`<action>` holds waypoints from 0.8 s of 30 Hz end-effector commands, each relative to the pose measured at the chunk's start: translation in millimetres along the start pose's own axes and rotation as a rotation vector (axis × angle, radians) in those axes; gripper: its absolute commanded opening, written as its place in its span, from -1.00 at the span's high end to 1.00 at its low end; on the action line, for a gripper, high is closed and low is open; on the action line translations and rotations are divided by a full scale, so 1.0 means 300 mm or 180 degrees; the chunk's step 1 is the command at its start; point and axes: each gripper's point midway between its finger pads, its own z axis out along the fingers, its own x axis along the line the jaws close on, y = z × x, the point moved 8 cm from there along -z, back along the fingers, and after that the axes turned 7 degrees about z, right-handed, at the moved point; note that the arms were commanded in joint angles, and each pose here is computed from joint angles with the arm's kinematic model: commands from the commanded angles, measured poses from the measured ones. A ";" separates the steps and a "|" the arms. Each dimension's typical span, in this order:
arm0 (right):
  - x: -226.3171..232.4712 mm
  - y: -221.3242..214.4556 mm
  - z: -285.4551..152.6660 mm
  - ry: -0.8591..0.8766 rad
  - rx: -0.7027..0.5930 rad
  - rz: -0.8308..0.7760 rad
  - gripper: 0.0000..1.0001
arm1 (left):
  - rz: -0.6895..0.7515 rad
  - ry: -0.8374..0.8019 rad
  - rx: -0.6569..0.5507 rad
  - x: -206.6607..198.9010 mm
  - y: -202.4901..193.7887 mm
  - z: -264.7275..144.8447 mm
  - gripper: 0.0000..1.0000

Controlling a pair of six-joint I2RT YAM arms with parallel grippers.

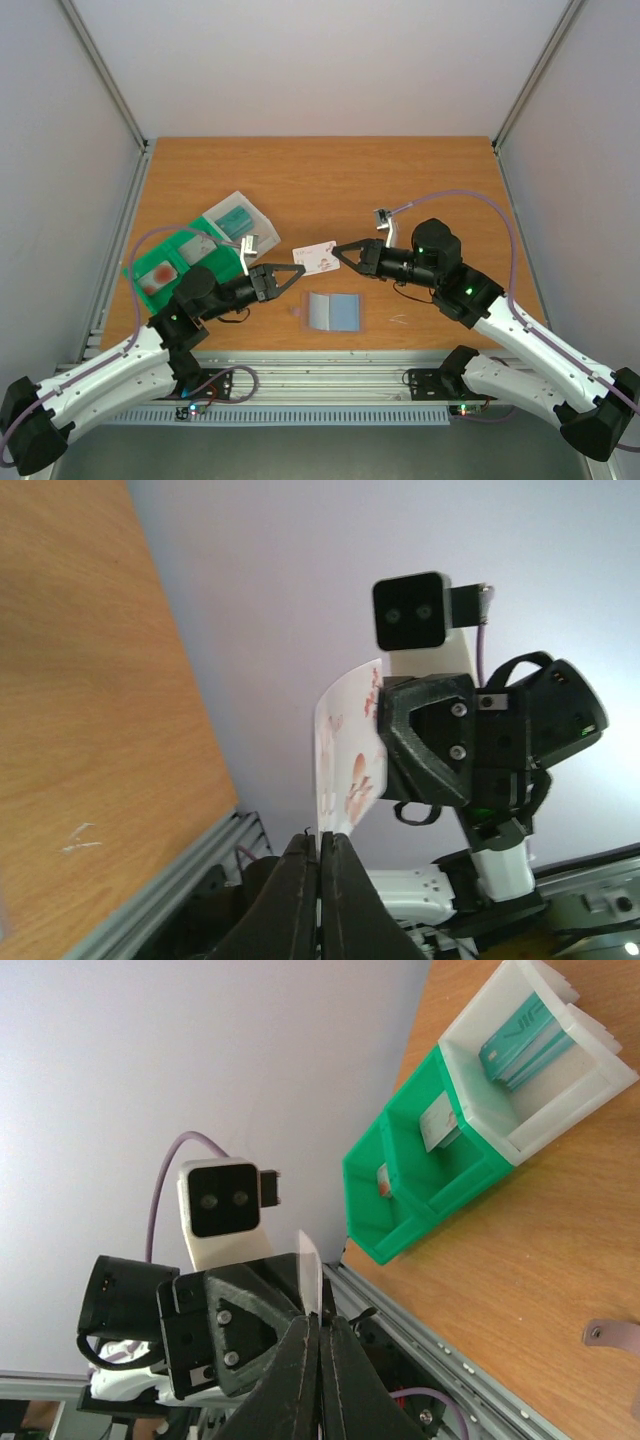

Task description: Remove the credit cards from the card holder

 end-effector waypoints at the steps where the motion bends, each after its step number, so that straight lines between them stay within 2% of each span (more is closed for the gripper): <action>1: 0.004 -0.009 -0.003 0.0069 0.0035 0.0008 0.87 | 0.0039 -0.0178 -0.0172 -0.015 0.011 -0.005 0.99; 3: -0.005 -0.013 -0.008 0.0030 0.0035 0.0010 0.73 | 0.0028 -0.0153 -0.0166 -0.007 0.008 -0.005 0.99; 5: -0.012 -0.018 -0.016 -0.0035 0.0035 -0.0008 0.49 | 0.0025 -0.0132 -0.0173 -0.001 0.006 -0.006 0.99; 8: -0.023 -0.025 -0.036 -0.0171 0.0011 -0.0091 0.01 | 0.0076 0.0016 -0.0156 0.013 0.003 -0.009 0.99; 12: -0.049 -0.042 -0.065 -0.0332 -0.0005 -0.0154 -0.50 | 0.0336 0.0497 -0.0038 0.035 0.005 -0.019 0.99; 13: -0.053 -0.047 -0.071 -0.0342 -0.0005 -0.0170 -0.78 | 0.0403 0.0604 -0.0028 0.040 0.007 -0.024 0.99; 14: -0.062 -0.051 -0.077 -0.0372 -0.0012 -0.0177 -0.95 | 0.0444 0.0692 -0.0034 0.042 0.010 -0.030 0.99; 24: -0.135 -0.086 -0.104 -0.0687 0.0049 -0.0243 -0.97 | 0.0744 0.1695 -0.0072 0.101 0.062 -0.078 0.99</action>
